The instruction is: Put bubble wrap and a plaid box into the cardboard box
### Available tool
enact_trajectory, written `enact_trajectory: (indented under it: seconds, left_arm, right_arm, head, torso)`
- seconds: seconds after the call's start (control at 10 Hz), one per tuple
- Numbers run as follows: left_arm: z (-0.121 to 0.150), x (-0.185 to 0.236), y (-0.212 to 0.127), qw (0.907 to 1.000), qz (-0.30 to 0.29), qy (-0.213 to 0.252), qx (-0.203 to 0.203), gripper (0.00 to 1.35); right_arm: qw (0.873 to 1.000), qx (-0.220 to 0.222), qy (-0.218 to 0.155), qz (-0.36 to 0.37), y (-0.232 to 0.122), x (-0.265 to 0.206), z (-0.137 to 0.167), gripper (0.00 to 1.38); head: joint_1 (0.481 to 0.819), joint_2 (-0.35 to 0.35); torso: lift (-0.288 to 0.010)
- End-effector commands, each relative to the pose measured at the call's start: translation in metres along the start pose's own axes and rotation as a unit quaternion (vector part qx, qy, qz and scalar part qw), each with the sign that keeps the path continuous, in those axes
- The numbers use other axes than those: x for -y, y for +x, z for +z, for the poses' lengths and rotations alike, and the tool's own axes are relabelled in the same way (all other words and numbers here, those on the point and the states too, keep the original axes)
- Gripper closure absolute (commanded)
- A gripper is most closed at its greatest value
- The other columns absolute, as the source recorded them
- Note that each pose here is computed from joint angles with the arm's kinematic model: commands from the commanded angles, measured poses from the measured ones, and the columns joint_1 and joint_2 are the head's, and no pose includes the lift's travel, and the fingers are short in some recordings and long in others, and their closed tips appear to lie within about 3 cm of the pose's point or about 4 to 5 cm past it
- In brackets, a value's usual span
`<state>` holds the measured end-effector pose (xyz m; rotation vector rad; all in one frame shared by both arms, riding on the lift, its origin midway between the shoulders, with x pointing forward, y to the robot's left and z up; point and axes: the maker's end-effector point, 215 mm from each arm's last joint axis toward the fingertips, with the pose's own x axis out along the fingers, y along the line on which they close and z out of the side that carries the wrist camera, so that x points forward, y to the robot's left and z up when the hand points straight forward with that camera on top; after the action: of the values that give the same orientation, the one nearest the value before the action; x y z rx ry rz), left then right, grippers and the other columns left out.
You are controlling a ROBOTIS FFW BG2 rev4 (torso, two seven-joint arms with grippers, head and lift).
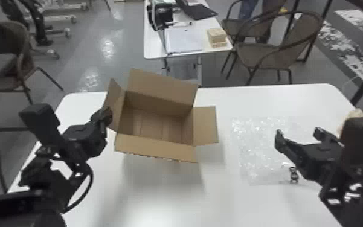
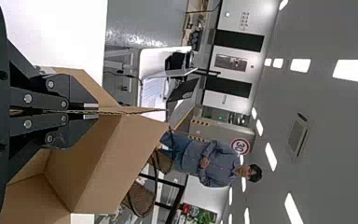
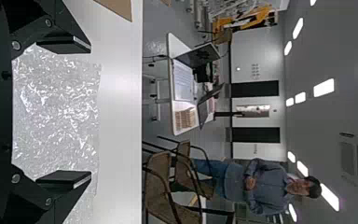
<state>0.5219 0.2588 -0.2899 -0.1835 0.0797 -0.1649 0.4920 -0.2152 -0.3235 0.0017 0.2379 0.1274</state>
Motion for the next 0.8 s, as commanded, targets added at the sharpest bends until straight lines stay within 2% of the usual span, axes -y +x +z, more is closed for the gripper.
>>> enact_trajectory:
  seconds: [0.0,0.1,0.4,0.7]
  left_arm:
    - [0.003,0.003,0.002,1.0000,-0.002,-0.001,0.003,1.22]
    - [0.004,0.003,0.003,1.0000,-0.002,-0.001,0.004,1.22]
    - [0.005,0.007,0.005,1.0000,-0.005,-0.001,0.005,1.22]
    - [0.003,0.009,0.006,1.0000,-0.007,-0.004,0.005,1.22]
  right_arm:
    - [0.996,-0.083,-0.014,-0.011,0.009,0.022,0.001,0.32]
    - [0.992,-0.121,-0.025,-0.010,0.015,0.031,-0.003,0.32]
    - [0.974,-0.227,-0.006,-0.010,0.030,0.053,-0.016,0.32]
    - [0.957,-0.290,0.023,0.008,0.049,0.058,-0.046,0.32]
  head:
    - [0.695,0.052]
    - [0.695,0.036]
    - [0.695,0.007]
    - [0.695,-0.013]
  torso:
    - [-0.104]
    - [-0.104]
    - [-0.104]
    - [-0.104]
